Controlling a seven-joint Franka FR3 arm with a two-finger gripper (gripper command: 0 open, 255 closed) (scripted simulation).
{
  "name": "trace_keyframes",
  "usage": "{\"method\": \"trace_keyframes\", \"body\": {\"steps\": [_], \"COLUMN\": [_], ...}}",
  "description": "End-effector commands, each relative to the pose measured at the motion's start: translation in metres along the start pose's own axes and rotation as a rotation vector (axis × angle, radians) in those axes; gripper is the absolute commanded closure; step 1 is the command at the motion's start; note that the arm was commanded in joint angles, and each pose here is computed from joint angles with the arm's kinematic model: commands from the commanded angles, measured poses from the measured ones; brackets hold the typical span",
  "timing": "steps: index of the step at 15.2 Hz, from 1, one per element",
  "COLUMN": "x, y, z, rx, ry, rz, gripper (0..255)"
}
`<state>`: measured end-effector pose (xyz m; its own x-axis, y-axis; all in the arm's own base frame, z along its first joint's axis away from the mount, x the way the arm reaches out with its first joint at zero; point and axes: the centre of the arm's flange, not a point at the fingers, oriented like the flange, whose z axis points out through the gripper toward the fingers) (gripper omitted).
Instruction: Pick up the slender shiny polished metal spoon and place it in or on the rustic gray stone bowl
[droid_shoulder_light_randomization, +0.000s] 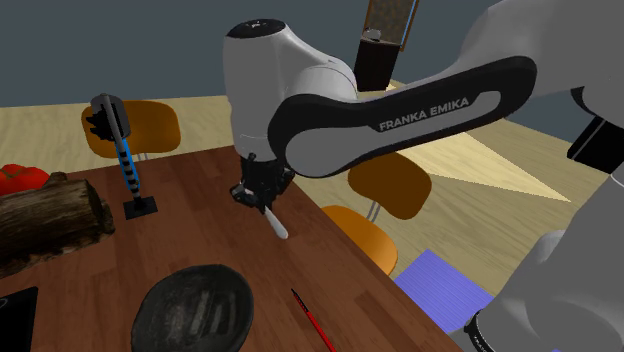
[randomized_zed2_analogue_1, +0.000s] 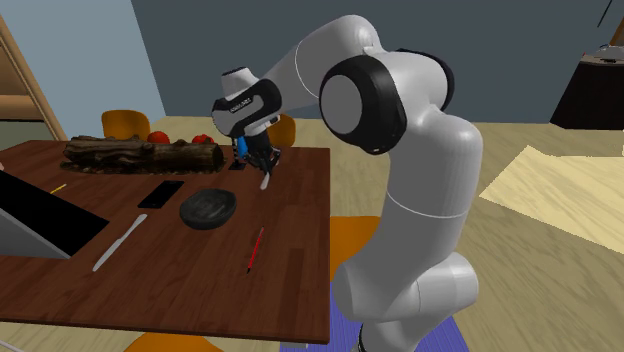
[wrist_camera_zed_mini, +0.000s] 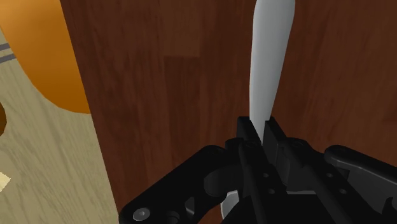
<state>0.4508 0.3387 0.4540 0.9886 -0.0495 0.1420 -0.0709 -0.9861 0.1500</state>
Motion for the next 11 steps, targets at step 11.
{"method": "trace_keyframes", "body": {"steps": [11], "x": [-0.039], "y": [-0.059], "z": [-0.050], "rx": [0.000], "ry": [0.000], "rz": [0.000], "gripper": [255]}}
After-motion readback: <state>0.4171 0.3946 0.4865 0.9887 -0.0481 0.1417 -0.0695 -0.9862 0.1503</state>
